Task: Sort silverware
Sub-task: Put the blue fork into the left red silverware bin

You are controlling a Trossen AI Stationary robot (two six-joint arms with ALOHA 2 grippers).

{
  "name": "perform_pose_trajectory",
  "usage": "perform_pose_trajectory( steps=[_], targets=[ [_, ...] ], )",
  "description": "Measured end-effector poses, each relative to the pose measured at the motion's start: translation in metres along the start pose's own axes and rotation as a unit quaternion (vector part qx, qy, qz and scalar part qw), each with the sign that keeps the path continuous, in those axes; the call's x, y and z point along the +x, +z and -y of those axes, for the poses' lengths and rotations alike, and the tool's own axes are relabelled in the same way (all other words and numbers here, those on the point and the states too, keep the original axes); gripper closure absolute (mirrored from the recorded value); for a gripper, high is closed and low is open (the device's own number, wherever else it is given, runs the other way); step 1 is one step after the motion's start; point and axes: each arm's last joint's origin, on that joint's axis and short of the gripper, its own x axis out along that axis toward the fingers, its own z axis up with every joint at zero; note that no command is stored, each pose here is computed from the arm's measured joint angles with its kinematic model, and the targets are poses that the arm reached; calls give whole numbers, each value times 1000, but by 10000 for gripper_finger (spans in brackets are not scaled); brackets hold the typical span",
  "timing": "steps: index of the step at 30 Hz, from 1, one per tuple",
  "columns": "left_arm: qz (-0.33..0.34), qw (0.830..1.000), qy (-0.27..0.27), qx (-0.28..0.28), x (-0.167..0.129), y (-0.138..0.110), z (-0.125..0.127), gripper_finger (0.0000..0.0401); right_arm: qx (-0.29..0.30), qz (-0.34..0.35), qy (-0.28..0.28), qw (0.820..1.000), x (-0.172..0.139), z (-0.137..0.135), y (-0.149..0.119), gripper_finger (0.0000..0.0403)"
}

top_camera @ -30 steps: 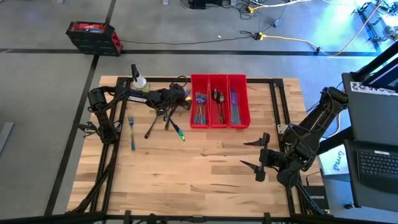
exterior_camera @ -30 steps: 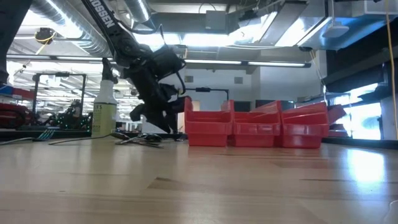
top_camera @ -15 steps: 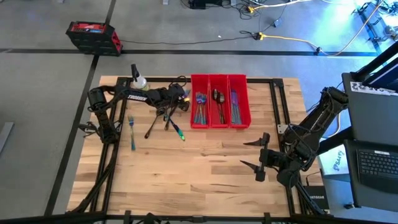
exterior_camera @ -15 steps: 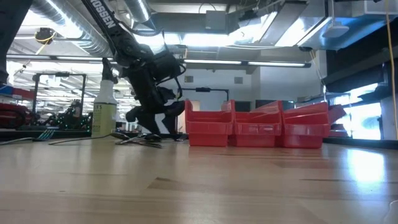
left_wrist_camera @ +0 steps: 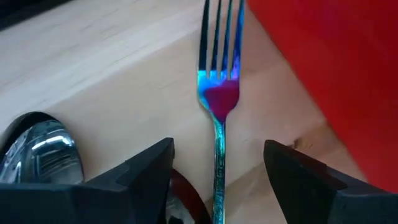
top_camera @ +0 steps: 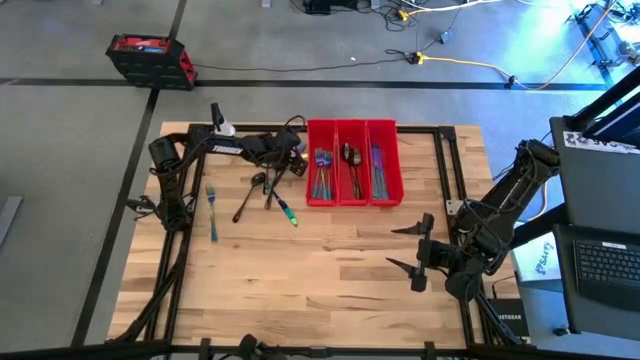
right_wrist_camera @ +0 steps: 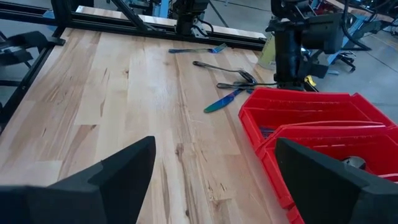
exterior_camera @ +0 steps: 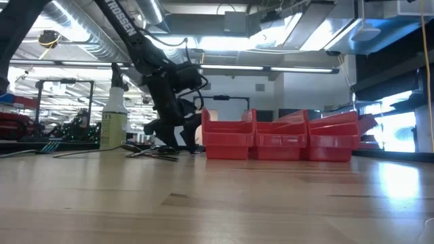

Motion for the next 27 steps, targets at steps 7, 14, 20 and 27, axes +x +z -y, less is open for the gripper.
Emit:
perform_pose_trajectory(
  steps=[7, 14, 20, 27],
  targets=[
    [-13, 999, -11, 31, 2, 0, -2, 163, 1, 0, 0, 1000, 0, 0, 0, 89],
    [-20, 999, 1, 47, 2, -2, -3, 164, 1, 0, 0, 1000, 0, 0, 0, 89],
    [-20, 999, 4, 51, 2, -3, -2, 214, 1, 3, -4, 1000, 0, 0, 0, 89],
    [-20, 998, 1, 52, 3, -3, -3, 307, 1, 3, -5, 1000, 0, 0, 0, 89]
  ],
)
